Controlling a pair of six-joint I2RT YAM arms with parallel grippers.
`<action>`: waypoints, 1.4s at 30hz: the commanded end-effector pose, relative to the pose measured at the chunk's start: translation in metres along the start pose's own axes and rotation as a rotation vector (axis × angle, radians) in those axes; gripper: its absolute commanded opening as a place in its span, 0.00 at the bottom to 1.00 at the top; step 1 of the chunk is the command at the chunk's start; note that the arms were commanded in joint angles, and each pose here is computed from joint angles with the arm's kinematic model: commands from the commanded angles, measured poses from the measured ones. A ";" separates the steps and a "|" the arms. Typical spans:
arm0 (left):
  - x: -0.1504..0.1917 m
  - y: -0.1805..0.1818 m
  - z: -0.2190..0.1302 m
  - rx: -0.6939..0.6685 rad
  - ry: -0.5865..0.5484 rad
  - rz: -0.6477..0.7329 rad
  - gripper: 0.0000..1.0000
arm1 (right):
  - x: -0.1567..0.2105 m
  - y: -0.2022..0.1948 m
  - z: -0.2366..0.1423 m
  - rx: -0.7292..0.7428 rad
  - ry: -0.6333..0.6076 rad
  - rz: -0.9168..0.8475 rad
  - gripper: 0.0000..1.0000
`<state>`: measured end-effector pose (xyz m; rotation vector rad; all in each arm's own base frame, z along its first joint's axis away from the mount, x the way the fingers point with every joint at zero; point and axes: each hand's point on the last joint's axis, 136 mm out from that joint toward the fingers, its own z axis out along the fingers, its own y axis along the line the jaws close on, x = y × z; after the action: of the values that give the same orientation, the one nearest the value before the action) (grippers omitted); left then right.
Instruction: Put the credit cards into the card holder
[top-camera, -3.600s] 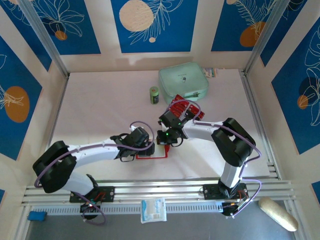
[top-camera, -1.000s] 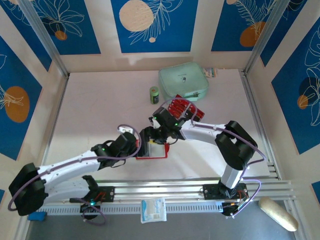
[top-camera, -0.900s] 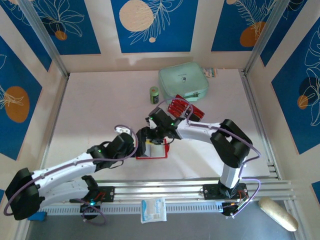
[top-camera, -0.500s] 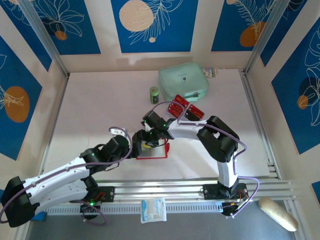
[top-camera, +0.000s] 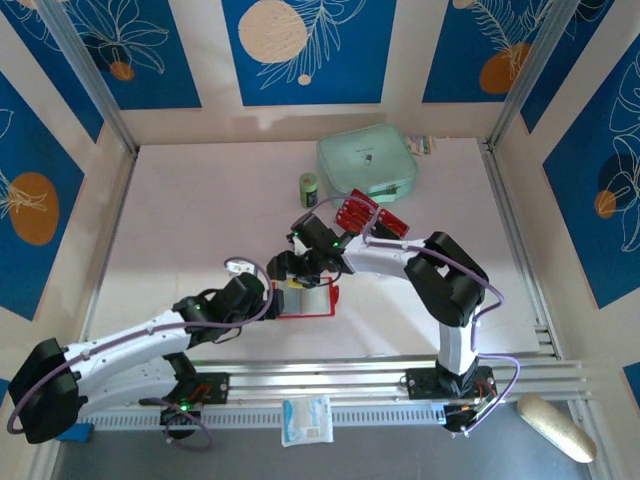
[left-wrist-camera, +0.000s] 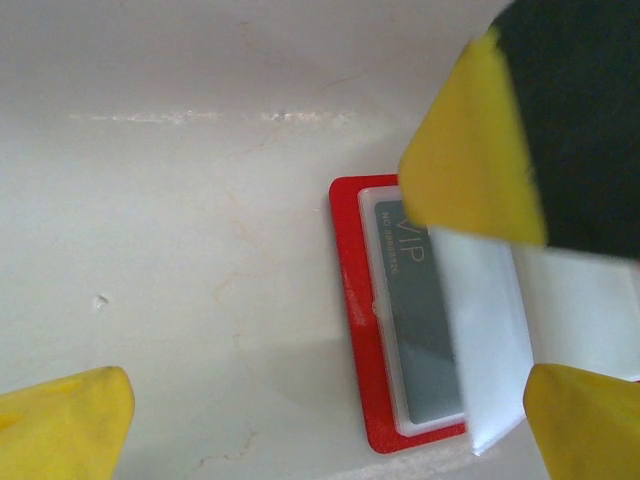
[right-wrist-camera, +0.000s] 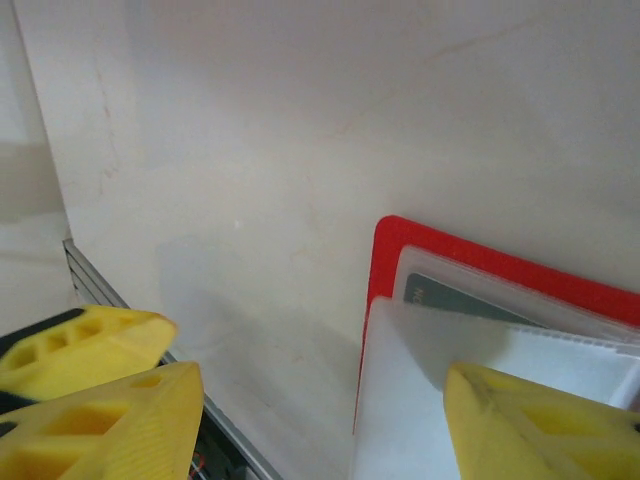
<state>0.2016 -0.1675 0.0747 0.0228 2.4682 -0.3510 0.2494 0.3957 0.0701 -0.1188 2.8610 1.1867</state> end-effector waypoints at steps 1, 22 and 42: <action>0.000 -0.002 0.005 0.009 0.001 0.000 1.00 | -0.001 0.009 -0.014 -0.046 0.000 0.014 0.65; -0.009 -0.024 0.020 0.021 0.025 0.039 1.00 | 0.002 -0.011 0.012 -0.078 0.026 0.112 0.65; 0.027 0.022 0.041 -0.157 0.082 0.021 1.00 | -0.024 0.009 -0.053 -0.114 -0.069 0.056 0.65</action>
<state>0.2074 -0.1704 0.0259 0.0451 2.5695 -0.1967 0.2654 0.3813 0.0863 0.0512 2.7983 1.3602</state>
